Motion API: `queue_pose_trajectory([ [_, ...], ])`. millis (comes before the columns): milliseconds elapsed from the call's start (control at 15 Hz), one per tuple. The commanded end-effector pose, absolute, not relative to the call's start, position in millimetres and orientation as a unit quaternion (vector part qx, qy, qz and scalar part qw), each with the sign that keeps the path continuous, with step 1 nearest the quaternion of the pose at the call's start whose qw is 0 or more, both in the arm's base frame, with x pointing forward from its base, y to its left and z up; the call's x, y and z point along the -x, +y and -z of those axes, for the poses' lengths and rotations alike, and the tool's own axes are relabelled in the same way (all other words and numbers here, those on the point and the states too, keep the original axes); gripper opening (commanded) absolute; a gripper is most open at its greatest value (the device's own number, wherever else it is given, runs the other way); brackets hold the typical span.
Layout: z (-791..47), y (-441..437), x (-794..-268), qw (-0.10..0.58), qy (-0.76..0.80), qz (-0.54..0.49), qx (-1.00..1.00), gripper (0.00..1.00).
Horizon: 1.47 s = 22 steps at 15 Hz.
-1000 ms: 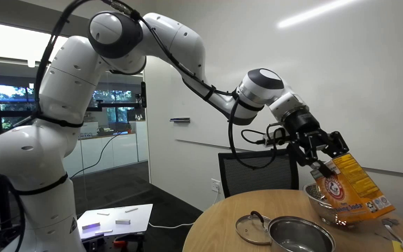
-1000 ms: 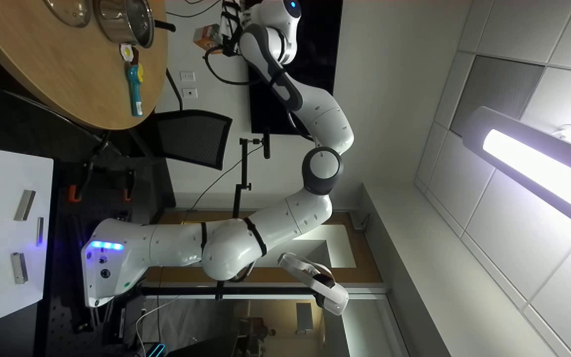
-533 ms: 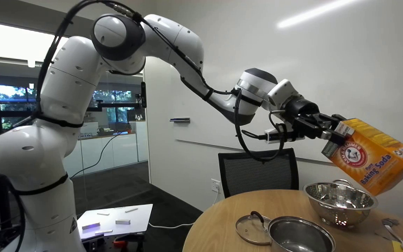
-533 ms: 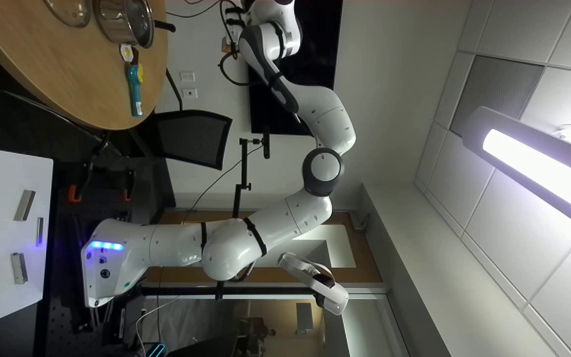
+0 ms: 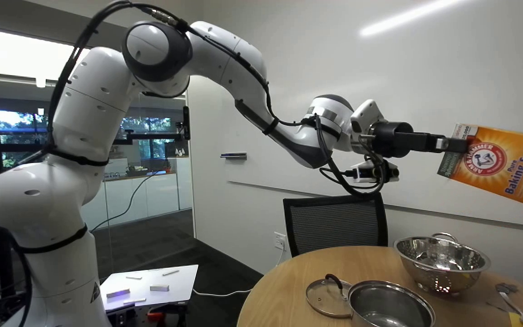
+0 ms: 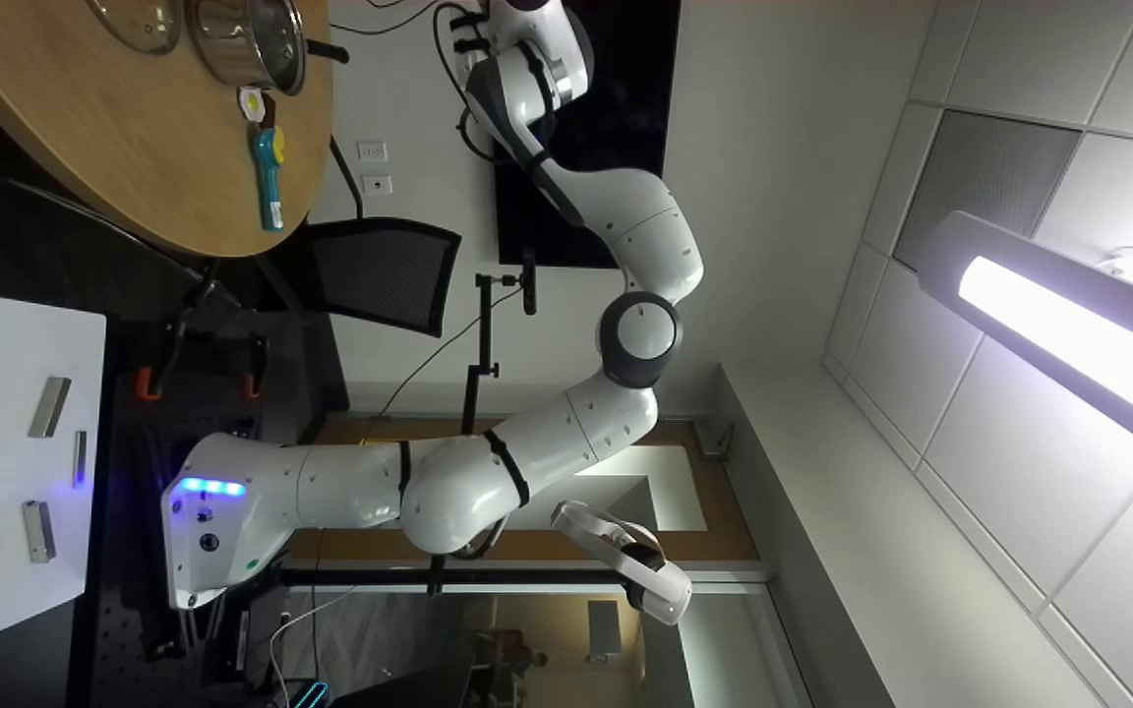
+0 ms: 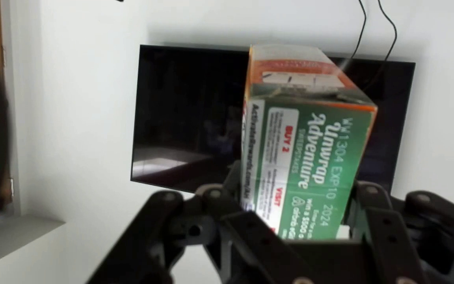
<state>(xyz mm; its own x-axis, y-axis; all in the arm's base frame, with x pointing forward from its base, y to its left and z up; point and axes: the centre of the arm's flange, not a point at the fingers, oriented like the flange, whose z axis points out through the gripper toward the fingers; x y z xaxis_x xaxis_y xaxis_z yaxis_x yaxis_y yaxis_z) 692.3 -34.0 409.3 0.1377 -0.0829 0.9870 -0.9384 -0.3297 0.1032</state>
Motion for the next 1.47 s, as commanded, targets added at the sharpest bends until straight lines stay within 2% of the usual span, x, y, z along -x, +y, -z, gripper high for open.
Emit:
queue_pose_trajectory([
  [0,-423.4,-36.5,-694.6,0.426,-0.378,-0.541,-0.619,0.27],
  [267,-422.2,-38.4,-695.1,0.425,-0.379,-0.537,-0.623,0.27],
  [867,-369.0,-43.3,-680.7,0.317,-0.502,-0.281,-0.754,0.27],
  [933,-328.3,-30.4,-669.6,0.300,-0.513,-0.253,-0.763,0.27],
  [1400,-260.1,-48.3,-636.8,0.202,-0.634,-0.080,-0.742,0.27],
])
